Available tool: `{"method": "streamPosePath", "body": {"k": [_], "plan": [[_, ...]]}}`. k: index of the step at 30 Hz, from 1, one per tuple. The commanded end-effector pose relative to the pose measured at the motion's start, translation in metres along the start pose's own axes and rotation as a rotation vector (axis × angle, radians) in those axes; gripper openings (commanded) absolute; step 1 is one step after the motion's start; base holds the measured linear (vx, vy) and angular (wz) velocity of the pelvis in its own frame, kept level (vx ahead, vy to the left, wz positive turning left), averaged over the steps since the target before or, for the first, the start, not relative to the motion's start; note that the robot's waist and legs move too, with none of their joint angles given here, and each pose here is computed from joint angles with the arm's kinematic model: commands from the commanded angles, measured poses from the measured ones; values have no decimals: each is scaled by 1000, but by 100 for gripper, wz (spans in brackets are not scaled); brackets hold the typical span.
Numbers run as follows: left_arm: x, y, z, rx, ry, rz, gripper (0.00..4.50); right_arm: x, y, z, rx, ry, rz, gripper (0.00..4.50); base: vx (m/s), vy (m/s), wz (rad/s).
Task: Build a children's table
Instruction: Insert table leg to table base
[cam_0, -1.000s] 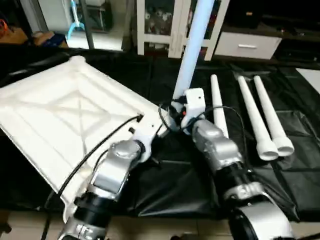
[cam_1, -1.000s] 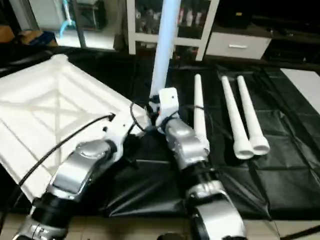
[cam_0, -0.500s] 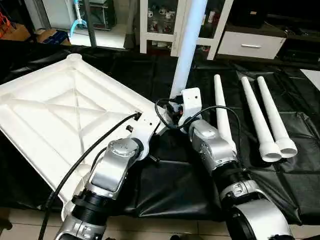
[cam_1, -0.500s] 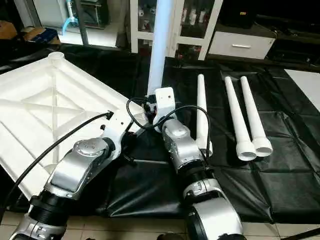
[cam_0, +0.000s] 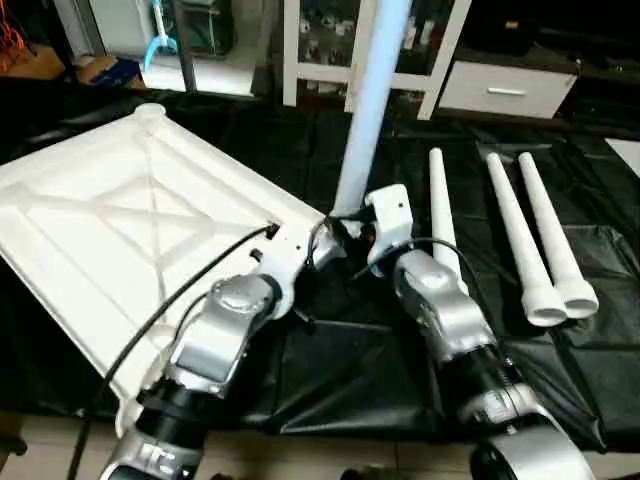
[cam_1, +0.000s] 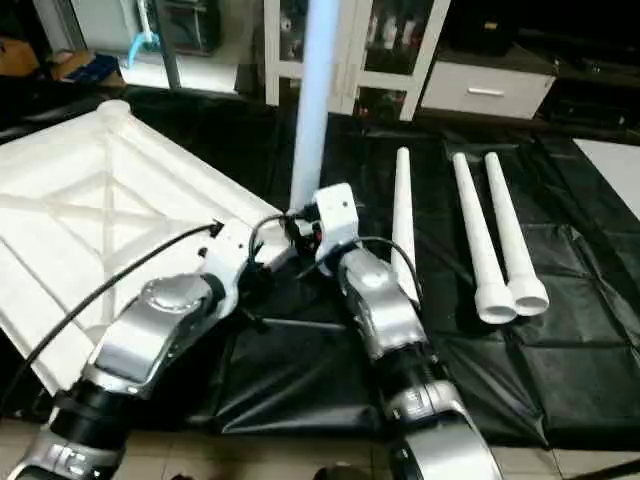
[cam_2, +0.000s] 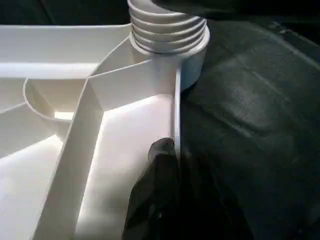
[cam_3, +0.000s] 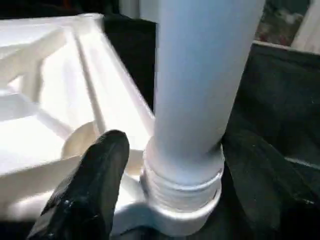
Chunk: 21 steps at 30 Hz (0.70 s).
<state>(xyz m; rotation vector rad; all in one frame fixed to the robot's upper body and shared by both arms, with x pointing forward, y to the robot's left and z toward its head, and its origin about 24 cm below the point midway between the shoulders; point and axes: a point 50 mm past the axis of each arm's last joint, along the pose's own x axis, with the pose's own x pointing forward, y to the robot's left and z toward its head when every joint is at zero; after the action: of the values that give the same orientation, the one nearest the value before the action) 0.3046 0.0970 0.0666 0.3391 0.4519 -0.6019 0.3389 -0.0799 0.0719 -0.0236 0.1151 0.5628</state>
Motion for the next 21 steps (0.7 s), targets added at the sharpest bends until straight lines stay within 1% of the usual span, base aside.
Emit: {"method": "streamPosePath", "body": {"k": [1, 2, 3, 4, 5, 6, 7, 8, 9, 10, 11, 13, 18, 21], "plan": [[-5, -2, 18, 78, -130, -42, 0, -6, -1, 9, -23, -20, 41, 360, 0, 0, 0], [-12, -6, 12, 151, -153, -131, 0, -20, -7, 12, -39, -17, 80, 370, 0, 0, 0], [-17, -9, 8, 194, -165, -188, 0, -27, -11, 13, -50, -8, 106, 384, 0, 0, 0], [-17, -9, 8, 194, -165, -188, 0, -27, -11, 13, -50, -8, 106, 394, 0, 0, 0], [-21, -12, 5, 227, -171, -235, 0, -33, -14, 14, -59, 1, 125, 400, 0, 0, 0], [-27, -15, -1, 267, -169, -303, 0, -42, -21, 14, -79, 29, 154, 406, 0, 0, 0], [-28, -16, -3, 273, -167, -316, 0, -44, -23, 14, -84, 36, 161, 406, 0, 0, 0], [-35, -19, -10, 294, -155, -379, 0, -56, -33, 14, -94, 72, 201, 415, 0, 0, 0], [-38, -22, -12, 294, -159, -411, 0, -63, -38, 14, -98, 95, 228, 415, 0, 0, 0], [-38, -22, -12, 293, -160, -416, 0, -64, -38, 14, -98, 97, 232, 415, 0, 0, 0], [-42, -26, -13, 286, -173, -473, 0, -74, -43, 14, -106, 132, 293, 415, 0, 0, 0], [-44, -28, -13, 291, -179, -497, 0, -81, -46, 14, -113, 150, 346, 415, 0, 0, 0], [-47, -29, -15, 299, -192, -530, 0, -91, -49, 12, -123, 189, 432, 415, 0, 0, 0], [-48, -28, -15, 304, -191, -535, 0, -93, -49, 10, -118, 206, 457, 415, 0, 0, 0]]}}
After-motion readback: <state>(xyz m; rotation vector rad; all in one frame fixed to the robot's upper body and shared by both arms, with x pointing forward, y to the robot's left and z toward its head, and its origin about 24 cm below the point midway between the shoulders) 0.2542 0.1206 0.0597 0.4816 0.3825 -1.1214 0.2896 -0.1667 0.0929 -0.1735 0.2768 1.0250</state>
